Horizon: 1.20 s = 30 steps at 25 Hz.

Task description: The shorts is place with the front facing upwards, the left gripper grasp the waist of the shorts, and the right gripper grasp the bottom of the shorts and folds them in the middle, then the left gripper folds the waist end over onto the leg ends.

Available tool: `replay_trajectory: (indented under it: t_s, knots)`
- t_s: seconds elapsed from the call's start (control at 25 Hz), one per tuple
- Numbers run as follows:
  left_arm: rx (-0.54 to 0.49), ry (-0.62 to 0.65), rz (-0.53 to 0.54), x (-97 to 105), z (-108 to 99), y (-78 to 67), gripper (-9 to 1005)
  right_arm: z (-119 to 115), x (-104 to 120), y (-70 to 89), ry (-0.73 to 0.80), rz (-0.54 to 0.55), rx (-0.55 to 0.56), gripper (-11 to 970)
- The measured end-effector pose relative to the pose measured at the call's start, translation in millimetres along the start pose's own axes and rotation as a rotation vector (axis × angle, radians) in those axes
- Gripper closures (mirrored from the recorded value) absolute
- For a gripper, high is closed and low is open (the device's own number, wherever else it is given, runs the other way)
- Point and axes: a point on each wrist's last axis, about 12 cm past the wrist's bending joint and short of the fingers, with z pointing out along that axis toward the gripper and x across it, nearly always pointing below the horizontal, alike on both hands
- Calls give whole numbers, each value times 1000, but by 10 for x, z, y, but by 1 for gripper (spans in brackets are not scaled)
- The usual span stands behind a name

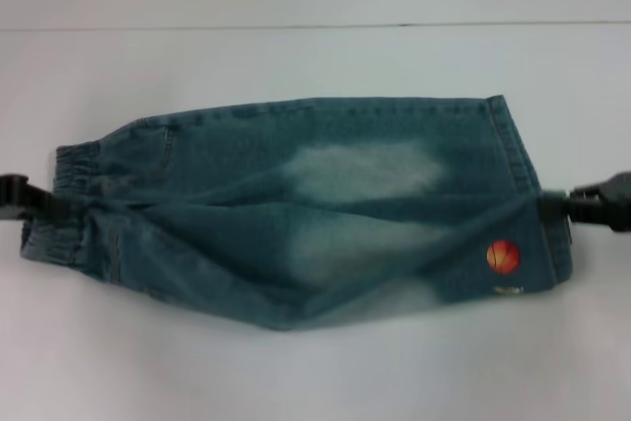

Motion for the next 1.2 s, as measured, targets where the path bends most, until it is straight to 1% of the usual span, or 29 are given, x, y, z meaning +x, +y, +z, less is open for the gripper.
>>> replay_trajectory:
  t_s: [0.24,0.44,0.64,0.68,0.72,0.84,1.0,1.2]
  knots:
    - [-22,-25,-25,-148,-57,-28,943,17,-43,-90,-159,97,68,946]
    - [-40,-83,-35,-259,-96,-21,942,66,-112,-175,-211,127,136,945]
    - [-62,-152,-46,-348,-63,-4,941,198,-234,-253,-210,101,215,945]
    - [-63,-160,-48,-355,-53,0,941,261,-297,-270,-215,82,240,945]
    - [-64,-168,-51,-363,-37,5,941,261,-297,-270,-215,82,240,944]
    - [-72,-180,-59,-372,7,25,940,349,-374,-282,-225,58,265,944]
    - [-85,-199,-65,-382,38,44,939,489,-487,-318,-221,25,326,944]
    - [-100,-221,-70,-371,65,71,938,608,-568,-347,-226,-2,384,943]
